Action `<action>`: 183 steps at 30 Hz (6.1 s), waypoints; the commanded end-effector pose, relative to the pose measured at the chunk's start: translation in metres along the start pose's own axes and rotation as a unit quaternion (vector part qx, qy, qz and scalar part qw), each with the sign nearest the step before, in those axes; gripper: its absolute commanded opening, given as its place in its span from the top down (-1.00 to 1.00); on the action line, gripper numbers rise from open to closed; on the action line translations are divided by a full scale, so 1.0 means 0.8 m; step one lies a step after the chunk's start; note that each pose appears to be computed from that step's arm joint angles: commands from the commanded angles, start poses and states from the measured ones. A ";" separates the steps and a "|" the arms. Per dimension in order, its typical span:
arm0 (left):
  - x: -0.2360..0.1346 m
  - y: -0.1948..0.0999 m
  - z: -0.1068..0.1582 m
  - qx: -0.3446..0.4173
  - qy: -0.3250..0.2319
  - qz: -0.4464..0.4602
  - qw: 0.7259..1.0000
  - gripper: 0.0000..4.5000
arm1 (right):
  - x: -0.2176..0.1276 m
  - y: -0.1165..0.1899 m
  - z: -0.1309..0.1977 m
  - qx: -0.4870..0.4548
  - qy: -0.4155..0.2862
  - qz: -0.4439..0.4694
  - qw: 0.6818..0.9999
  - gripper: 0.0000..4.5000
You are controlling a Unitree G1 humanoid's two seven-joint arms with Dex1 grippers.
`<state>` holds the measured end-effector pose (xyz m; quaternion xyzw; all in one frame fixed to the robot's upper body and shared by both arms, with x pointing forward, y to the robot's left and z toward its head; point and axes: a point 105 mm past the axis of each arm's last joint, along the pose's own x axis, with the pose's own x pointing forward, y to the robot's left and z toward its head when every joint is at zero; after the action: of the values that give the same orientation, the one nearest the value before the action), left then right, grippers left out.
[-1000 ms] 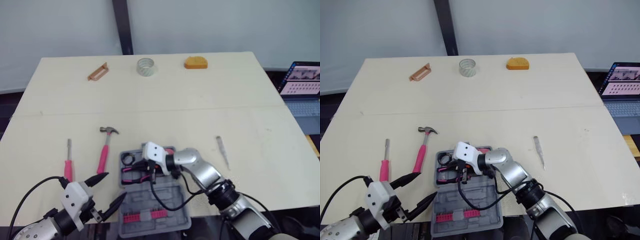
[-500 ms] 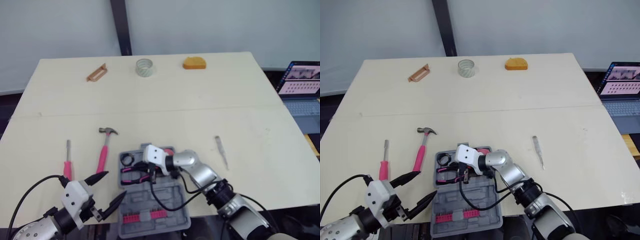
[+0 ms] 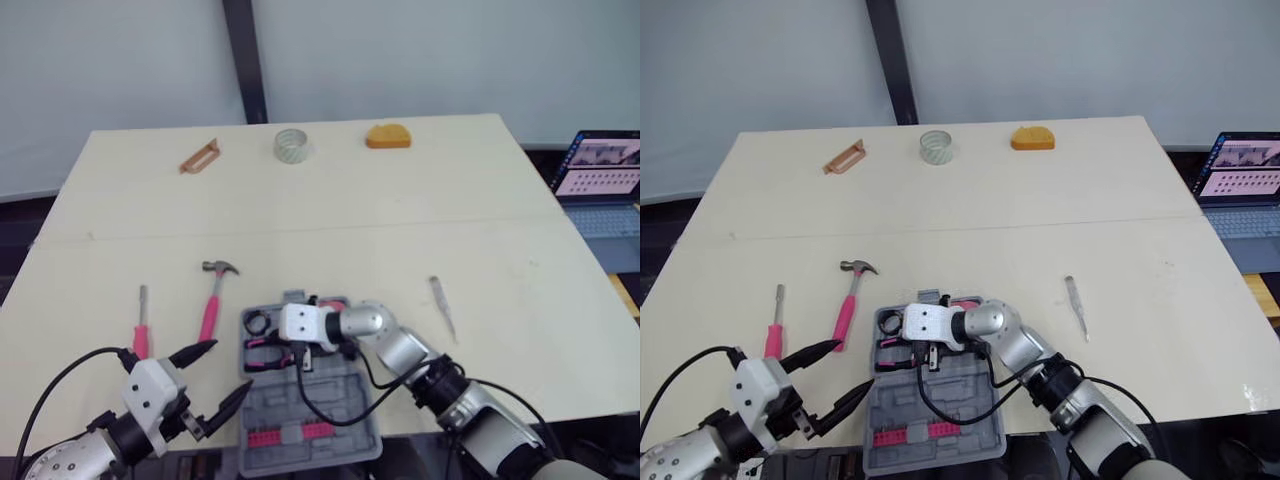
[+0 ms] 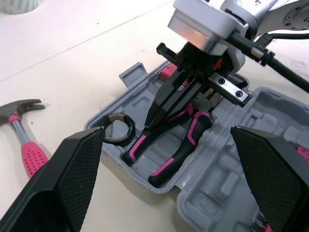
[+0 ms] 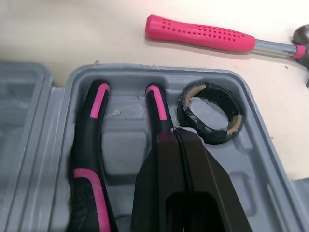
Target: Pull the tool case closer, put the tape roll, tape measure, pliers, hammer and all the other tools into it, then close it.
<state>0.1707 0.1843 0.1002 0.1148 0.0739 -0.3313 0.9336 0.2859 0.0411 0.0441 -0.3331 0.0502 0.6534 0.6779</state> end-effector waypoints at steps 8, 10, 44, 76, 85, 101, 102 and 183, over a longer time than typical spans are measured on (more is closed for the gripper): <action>0.000 -0.001 0.002 0.007 -0.001 -0.001 1.000 -1.00 | -0.013 0.040 -0.096 0.083 0.140 0.037 0.986 0.99; 0.001 0.000 0.002 0.007 -0.001 -0.001 1.000 -1.00 | -0.011 0.037 -0.090 0.088 0.125 0.031 0.988 0.99; -0.150 0.207 -0.061 -0.090 0.032 0.361 0.928 -1.00 | -0.440 0.022 -0.147 0.375 0.002 -0.430 0.821 -0.97; -0.046 0.128 -0.041 -0.020 0.103 0.074 0.992 -1.00 | -0.353 0.000 -0.091 0.335 -0.032 -0.262 0.905 -0.97; 0.011 0.066 -0.045 0.022 0.158 -0.108 0.981 0.65 | -0.247 0.044 -0.059 0.254 0.048 -0.048 0.965 0.69; 0.026 0.013 -0.079 -0.011 0.197 -0.166 0.966 0.96 | -0.180 0.062 -0.077 0.235 0.073 0.006 0.969 0.97; 0.027 0.012 -0.080 -0.012 0.198 -0.166 0.966 0.96 | -0.178 0.062 -0.077 0.234 0.072 0.007 0.969 0.97; 0.139 0.047 -0.048 0.035 0.094 -0.116 0.988 0.96 | -0.159 -0.008 -0.086 0.231 0.053 -0.107 0.966 0.97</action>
<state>0.2770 0.1673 0.0396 0.1694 0.1827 -0.4105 0.8772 0.2968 -0.1113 0.0496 -0.2066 0.2240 0.5228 0.7961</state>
